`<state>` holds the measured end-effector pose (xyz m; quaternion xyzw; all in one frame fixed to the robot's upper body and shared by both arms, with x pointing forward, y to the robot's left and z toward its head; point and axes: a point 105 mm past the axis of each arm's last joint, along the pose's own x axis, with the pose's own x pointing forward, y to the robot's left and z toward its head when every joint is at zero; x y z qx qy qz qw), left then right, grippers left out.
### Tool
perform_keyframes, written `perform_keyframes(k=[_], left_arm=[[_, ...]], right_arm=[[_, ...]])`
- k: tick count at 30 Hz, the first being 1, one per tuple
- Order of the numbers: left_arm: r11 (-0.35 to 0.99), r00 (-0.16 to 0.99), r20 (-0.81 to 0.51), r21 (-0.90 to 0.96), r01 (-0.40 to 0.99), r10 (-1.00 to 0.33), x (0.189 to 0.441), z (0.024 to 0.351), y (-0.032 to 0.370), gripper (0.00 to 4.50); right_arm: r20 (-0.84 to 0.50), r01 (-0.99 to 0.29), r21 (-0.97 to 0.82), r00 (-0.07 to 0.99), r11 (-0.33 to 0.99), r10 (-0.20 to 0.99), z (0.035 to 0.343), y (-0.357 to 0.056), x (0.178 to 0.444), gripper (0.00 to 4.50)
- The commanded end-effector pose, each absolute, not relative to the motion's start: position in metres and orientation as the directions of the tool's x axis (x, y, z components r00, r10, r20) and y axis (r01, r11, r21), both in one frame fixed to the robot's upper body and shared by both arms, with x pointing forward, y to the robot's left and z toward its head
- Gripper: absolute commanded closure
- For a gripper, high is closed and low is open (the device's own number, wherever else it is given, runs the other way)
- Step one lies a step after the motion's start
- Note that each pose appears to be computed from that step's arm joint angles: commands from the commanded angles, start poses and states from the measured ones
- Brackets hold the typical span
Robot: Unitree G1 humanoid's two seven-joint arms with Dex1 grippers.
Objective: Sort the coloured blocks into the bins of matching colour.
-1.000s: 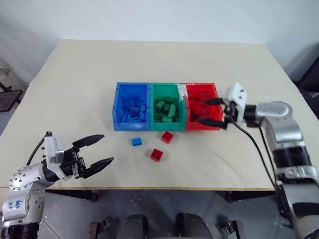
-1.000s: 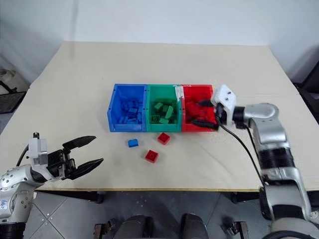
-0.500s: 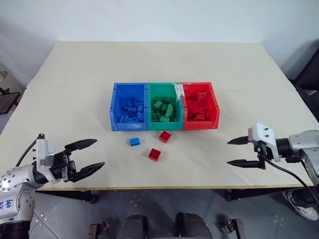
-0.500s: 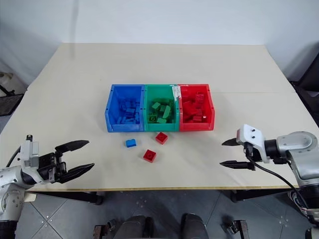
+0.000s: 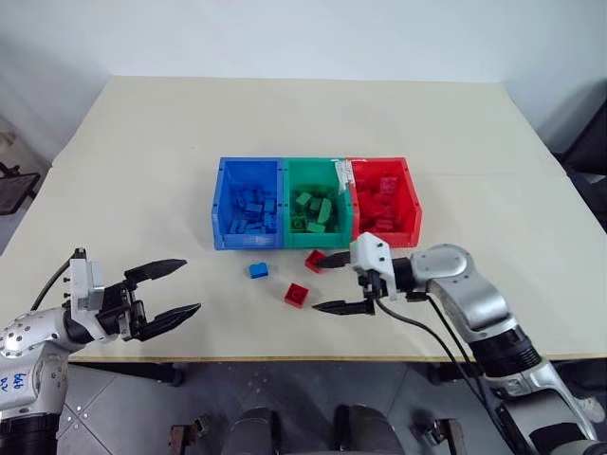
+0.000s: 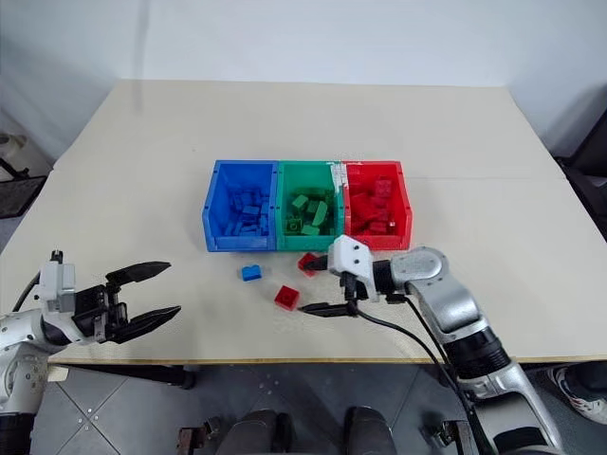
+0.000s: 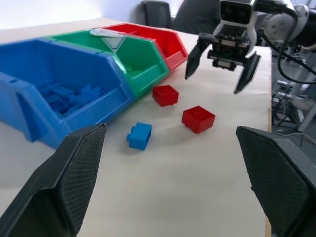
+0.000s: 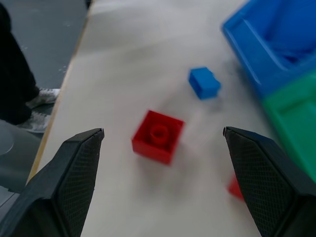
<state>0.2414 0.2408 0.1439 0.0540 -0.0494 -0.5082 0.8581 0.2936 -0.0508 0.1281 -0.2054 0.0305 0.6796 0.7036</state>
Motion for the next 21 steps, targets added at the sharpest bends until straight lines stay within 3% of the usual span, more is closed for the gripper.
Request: perform_keyframes(k=[1,12,15,21], left_arm=[[0.473,0.475,0.039,0.177,0.863,-0.879,0.236,0.151,0.236,0.00],[0.498,0.498,0.048,0.177,0.849,-0.866,0.231,0.152,0.232,0.00],[0.500,0.500,0.049,0.176,0.848,-0.865,0.232,0.152,0.231,0.00],[0.501,0.499,0.056,0.179,0.847,-0.865,0.235,0.153,0.229,0.00]], right_arm=[[-0.332,-0.957,-0.280,0.025,-0.073,0.943,0.122,-0.035,0.291,0.45],[-0.382,-0.950,-0.292,0.012,-0.109,0.924,0.097,-0.010,0.303,0.45],[-0.382,-0.953,-0.288,0.026,-0.092,0.924,0.096,-0.011,0.307,1.06],[-0.363,-0.954,-0.288,0.024,-0.088,0.932,0.101,-0.015,0.306,3.19]])
